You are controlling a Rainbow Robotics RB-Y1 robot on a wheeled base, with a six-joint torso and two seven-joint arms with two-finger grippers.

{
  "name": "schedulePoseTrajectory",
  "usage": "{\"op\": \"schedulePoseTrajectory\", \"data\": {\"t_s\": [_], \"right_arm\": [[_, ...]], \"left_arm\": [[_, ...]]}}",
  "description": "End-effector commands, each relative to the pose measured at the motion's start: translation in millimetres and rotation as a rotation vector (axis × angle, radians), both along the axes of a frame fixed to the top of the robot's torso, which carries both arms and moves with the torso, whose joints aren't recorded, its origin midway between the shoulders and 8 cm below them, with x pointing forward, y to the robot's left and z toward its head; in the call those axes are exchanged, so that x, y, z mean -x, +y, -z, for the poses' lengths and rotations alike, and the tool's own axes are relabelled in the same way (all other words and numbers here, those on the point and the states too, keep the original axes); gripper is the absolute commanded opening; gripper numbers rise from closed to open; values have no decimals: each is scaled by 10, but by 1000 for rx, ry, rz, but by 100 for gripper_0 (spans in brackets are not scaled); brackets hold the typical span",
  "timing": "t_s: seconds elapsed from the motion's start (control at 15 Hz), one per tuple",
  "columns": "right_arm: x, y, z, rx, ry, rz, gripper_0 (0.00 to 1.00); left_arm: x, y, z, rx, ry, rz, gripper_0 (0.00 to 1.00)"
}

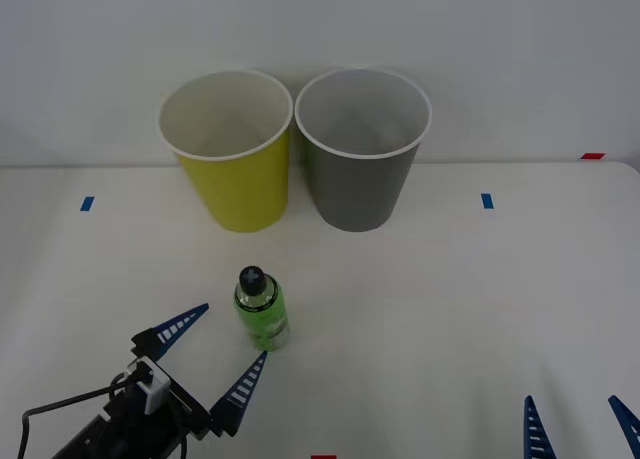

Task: Put cans in the gray bin and PET bottles in the light green bin.

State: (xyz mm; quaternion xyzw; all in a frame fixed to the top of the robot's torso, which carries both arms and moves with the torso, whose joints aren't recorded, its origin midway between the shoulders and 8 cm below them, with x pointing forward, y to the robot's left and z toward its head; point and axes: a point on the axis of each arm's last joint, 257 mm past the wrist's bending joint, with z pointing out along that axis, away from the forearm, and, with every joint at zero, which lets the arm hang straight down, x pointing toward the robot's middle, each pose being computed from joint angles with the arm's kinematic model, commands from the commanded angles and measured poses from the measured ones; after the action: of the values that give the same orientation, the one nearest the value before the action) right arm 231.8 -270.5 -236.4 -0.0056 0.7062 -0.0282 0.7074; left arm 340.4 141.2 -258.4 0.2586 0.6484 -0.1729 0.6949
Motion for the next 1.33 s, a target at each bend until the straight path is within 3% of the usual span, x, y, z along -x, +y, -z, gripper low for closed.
{"op": "schedulePoseTrajectory", "data": {"t_s": [0.07,0.47,0.8,1.33], "right_arm": [[0,0,0,0,0,0,84],[0,0,0,0,0,0,84],[0,0,0,0,0,0,83],[0,0,0,0,0,0,84]], "left_arm": [[-100,-106,-41,12,-4,8,100],[-253,-235,-119,25,-16,-1,100],[-345,-425,-110,39,14,11,100],[-483,-536,-218,47,-1,11,100]]}}
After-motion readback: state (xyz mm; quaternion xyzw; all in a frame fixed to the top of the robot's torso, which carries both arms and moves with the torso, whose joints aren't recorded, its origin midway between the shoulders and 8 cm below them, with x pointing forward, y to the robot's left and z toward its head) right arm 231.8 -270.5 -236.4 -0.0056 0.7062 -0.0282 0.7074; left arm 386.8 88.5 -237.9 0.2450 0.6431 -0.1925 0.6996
